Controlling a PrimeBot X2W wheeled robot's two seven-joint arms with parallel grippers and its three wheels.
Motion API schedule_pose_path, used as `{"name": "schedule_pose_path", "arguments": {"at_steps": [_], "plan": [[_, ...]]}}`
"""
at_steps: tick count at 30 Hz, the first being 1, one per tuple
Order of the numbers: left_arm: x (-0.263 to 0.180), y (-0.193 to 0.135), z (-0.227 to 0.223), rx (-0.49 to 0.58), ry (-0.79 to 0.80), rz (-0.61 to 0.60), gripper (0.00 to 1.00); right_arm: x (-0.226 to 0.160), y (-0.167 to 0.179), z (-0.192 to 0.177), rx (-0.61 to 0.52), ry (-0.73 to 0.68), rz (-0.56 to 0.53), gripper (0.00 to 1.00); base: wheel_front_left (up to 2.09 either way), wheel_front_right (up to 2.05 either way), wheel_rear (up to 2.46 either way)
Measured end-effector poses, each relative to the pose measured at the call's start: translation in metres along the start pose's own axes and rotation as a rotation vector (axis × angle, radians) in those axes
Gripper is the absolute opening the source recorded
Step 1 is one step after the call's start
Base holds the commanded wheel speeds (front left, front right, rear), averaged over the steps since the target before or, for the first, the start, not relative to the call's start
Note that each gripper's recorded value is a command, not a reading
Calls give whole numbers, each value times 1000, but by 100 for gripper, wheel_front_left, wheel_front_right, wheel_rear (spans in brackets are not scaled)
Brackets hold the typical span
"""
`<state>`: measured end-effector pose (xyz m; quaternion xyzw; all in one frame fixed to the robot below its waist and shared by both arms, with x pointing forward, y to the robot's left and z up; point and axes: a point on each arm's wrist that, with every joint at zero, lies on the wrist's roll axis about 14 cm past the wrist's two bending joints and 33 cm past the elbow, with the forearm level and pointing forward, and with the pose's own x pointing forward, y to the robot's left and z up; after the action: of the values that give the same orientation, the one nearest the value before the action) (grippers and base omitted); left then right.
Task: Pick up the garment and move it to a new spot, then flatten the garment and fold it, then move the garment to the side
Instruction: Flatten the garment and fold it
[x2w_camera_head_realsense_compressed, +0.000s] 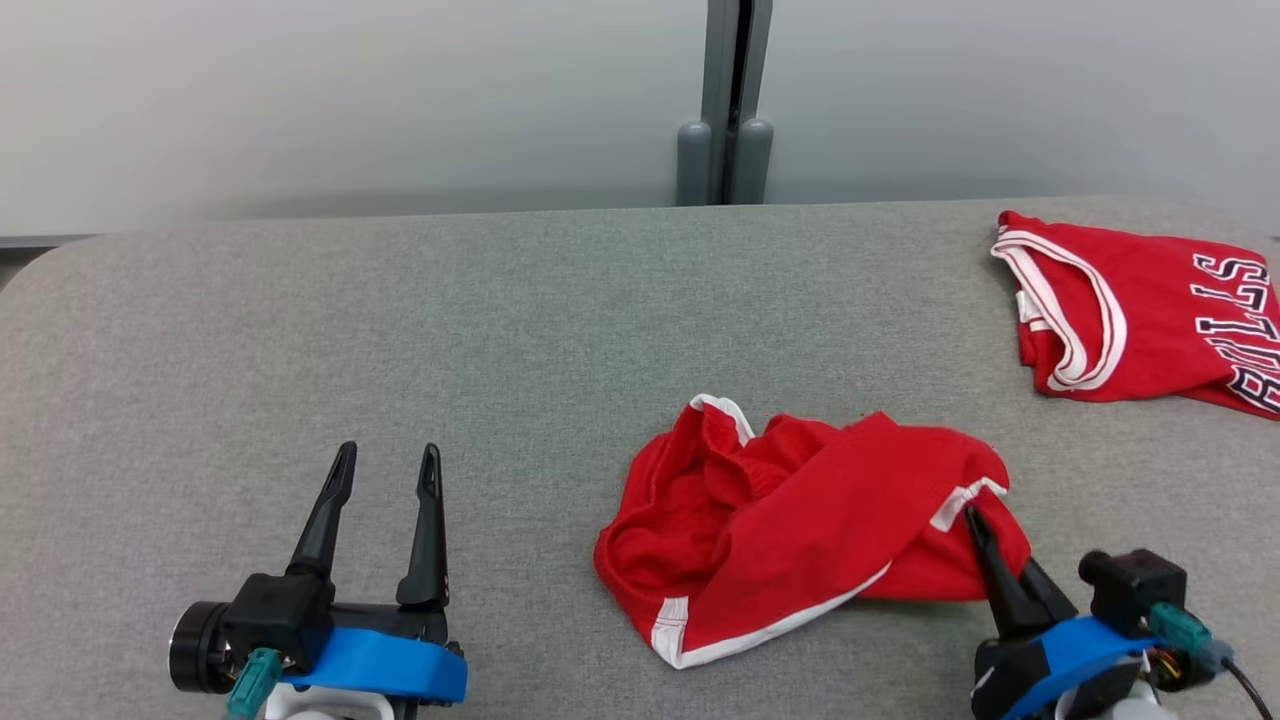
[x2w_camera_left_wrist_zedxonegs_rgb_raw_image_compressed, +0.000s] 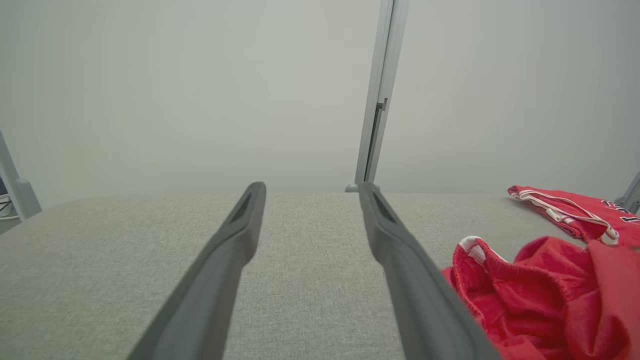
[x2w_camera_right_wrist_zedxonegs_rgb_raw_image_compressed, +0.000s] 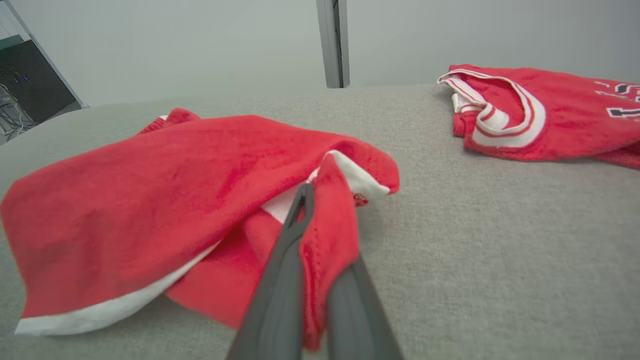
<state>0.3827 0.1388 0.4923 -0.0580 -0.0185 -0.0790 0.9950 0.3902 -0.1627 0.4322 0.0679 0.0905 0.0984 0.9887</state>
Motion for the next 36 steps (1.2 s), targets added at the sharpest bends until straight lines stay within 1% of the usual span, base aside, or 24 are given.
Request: {"name": "schedule_pose_path", "arguments": {"at_steps": [1,4,7,10,15,18,25,29,36], "plan": [[0,-1,0,0,-1,-4,100,-4,-2,-2,4,0,-13,100,0,0,0],[1,-4,1,2,-4,-13,100,-9,-15,15,4,-58,-64,100,0,0,0],[2,-6,1,6,-4,-23,100,-13,-23,33,-24,-119,-96,100,0,0,0],[3,-7,1,7,-3,-30,100,-14,-22,54,-42,-189,-107,100,0,0,0],[4,-7,0,11,1,-34,100,-17,-4,80,-30,-286,-83,100,0,0,0],[3,-7,-2,12,7,-36,100,-20,4,82,-20,-301,-74,100,0,0,0],[4,-15,-9,25,28,-67,100,-25,14,64,8,-258,-68,100,0,0,0],[8,-47,-19,55,56,-180,100,-25,11,60,13,-245,-78,100,0,0,0],[-1,-114,-43,106,125,-455,100,-24,8,60,8,-242,-89,100,0,0,0]]}}
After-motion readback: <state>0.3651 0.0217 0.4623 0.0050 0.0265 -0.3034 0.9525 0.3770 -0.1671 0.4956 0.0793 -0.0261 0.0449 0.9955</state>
